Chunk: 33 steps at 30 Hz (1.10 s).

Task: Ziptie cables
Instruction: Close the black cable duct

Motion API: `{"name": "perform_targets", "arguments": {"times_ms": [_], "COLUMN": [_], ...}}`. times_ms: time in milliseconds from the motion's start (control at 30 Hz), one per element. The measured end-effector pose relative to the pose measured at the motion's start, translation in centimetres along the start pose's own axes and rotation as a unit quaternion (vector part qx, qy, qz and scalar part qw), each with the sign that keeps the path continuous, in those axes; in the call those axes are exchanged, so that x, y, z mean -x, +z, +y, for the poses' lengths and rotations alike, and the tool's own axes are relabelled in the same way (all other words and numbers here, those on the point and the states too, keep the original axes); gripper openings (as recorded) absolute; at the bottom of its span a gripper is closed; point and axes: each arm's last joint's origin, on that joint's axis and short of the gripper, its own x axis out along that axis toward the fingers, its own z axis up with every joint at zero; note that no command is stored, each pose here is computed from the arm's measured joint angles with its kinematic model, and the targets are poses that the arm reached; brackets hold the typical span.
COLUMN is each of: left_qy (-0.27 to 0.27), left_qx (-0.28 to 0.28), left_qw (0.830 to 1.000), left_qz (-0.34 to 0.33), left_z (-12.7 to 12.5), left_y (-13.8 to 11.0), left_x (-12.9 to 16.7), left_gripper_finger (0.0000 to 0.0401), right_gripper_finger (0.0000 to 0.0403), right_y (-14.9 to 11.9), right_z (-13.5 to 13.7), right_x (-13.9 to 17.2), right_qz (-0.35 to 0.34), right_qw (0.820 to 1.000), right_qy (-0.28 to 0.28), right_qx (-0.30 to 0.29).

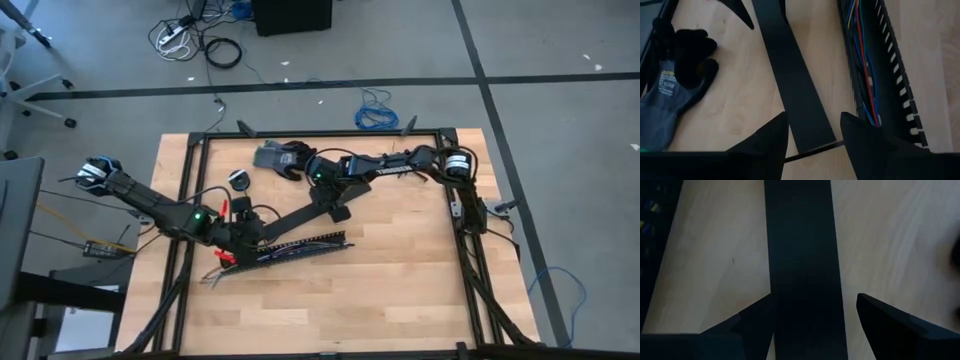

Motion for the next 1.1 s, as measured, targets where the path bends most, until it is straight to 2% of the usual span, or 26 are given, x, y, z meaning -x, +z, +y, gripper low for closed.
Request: {"name": "perform_targets", "arguments": {"times_ms": [167,400,833,1100], "left_qy": [0.000,0.002,0.002,0.002], "left_qx": [0.000,-0.002,-0.002,-0.002], "left_qw": [1.000,1.000,1.000,1.000], "left_qz": [0.000,0.005,0.004,0.004], "left_z": [0.01,0.04,0.03,0.03], "left_y": [-0.01,-0.11,-0.09,-0.09], "left_x": [0.01,0.00,0.00,0.00], "left_gripper_finger": [0.0173,0.0173,0.0173,0.0173], "right_gripper_finger": [0.0261,0.0237,0.0270,0.0254], "right_y": [-0.12,-0.69,-0.76,-0.74], "right_z": [0.09,0.59,0.72,0.63], "right_x": [0.07,0.23,-0.03,0.01], "right_qz": [0.009,0.035,0.036,0.042], "right_qw": [1.000,0.998,0.998,0.998], "right_qy": [0.001,0.034,0.033,0.021], "right_qx": [-0.003,-0.030,-0.035,-0.030]}}
